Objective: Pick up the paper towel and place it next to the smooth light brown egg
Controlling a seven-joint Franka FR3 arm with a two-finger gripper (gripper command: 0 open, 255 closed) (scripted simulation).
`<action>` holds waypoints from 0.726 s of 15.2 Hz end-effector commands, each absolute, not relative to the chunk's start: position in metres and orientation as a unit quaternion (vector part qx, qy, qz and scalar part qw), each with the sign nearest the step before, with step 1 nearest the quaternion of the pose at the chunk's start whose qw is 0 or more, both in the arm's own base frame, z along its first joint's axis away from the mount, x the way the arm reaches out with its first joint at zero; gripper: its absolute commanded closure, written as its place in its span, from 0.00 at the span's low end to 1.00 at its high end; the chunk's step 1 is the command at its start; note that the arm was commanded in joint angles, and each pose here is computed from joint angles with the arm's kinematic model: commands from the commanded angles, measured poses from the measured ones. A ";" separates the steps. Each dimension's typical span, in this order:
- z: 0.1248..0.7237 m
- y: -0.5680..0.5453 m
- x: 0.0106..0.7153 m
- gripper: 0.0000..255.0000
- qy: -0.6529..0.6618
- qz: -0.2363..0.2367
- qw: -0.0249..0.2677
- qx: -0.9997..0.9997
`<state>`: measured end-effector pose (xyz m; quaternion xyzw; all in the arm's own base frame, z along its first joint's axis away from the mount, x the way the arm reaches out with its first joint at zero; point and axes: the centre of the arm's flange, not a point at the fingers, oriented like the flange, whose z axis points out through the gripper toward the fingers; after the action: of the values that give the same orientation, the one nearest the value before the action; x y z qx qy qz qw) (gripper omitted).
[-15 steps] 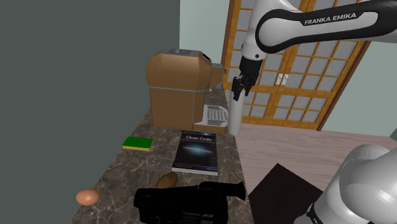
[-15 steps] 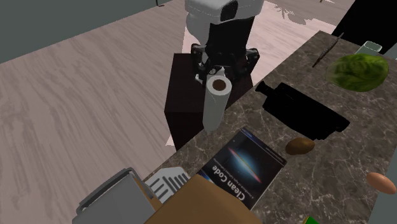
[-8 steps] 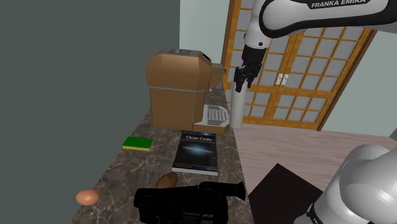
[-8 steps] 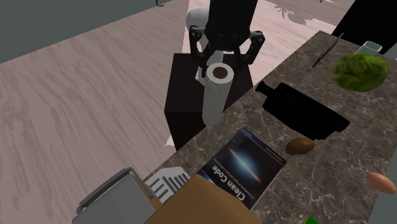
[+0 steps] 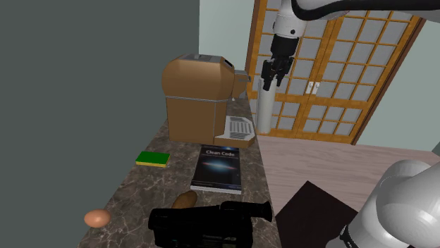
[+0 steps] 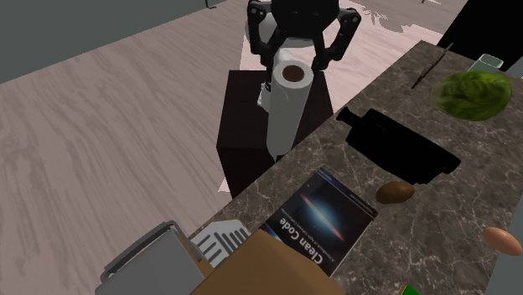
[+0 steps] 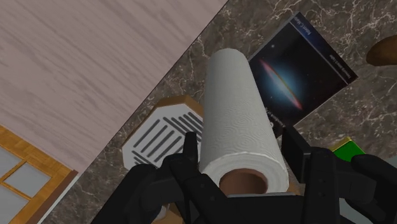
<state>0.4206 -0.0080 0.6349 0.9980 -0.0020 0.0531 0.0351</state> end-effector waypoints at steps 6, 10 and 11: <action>0.671 -0.007 0.420 1.00 -0.002 0.053 0.035 0.998; 0.692 -0.007 0.420 1.00 -0.002 0.053 0.035 0.998; 0.696 -0.007 0.420 1.00 -0.002 0.053 0.035 0.998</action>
<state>0.4204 -0.0074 0.6912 0.9980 -0.0021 0.0530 0.0351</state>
